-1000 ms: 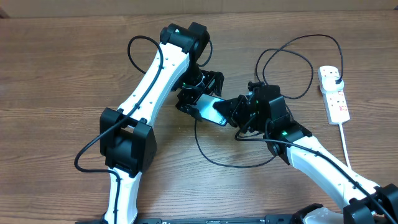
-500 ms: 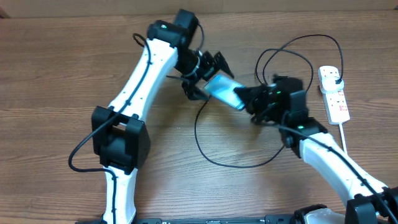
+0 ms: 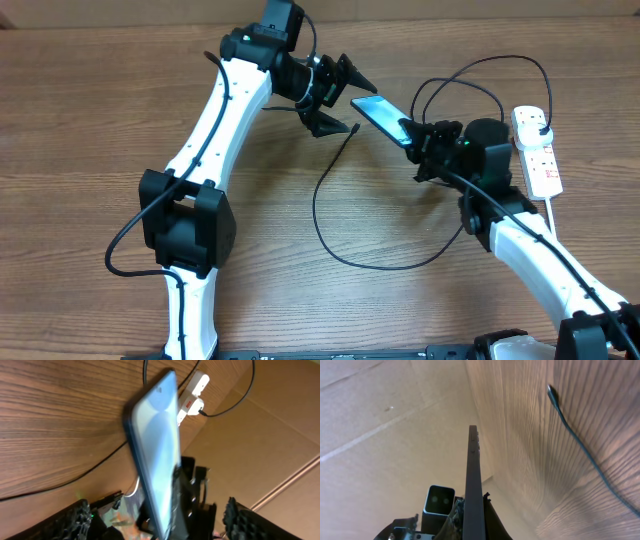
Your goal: Plug charger to phone and switch on socket
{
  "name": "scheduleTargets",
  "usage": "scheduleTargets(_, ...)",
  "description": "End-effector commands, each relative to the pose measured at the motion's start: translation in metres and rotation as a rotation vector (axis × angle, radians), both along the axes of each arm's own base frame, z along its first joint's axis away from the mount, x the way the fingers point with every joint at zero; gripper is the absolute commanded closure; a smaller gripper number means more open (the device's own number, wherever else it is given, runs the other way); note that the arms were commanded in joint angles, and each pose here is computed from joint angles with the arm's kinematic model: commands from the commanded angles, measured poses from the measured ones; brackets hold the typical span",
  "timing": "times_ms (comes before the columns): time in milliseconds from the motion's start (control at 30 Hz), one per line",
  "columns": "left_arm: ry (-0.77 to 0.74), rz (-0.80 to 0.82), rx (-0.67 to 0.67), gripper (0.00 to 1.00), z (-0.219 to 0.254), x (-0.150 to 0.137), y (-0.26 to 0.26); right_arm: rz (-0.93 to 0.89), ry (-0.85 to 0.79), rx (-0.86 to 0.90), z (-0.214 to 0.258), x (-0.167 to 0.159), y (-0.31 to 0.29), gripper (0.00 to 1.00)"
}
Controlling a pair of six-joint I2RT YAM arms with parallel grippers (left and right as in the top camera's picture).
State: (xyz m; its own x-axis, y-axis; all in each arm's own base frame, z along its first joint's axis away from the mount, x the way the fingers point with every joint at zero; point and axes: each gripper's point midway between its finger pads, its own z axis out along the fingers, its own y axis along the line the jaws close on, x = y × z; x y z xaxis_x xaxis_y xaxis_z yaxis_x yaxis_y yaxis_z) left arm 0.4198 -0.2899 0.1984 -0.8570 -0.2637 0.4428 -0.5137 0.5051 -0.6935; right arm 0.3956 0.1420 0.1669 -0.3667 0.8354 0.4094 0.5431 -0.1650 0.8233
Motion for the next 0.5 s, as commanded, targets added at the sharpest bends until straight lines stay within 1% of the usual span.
scheduleTargets(0, 0.033, 0.068, 0.044, 0.18, 0.006, 0.001, -0.010, -0.077, -0.019, 0.086, 0.027, 0.004, 0.008, 0.96)
scheduleTargets(200, -0.006, 0.094, 0.147, 0.31, -0.008, 0.002, -0.011, -0.065, -0.072, 0.092, 0.038, 0.004, 0.022, 0.96)
scheduleTargets(333, -0.016, 0.097, 0.167, 0.37, -0.010, 0.002, -0.012, -0.055, -0.083, 0.095, 0.041, 0.003, 0.026, 0.96)
scheduleTargets(467, -0.018, 0.104, 0.164, 0.46, -0.010, 0.004, -0.013, -0.042, -0.086, 0.097, 0.042, 0.001, 0.032, 0.96)
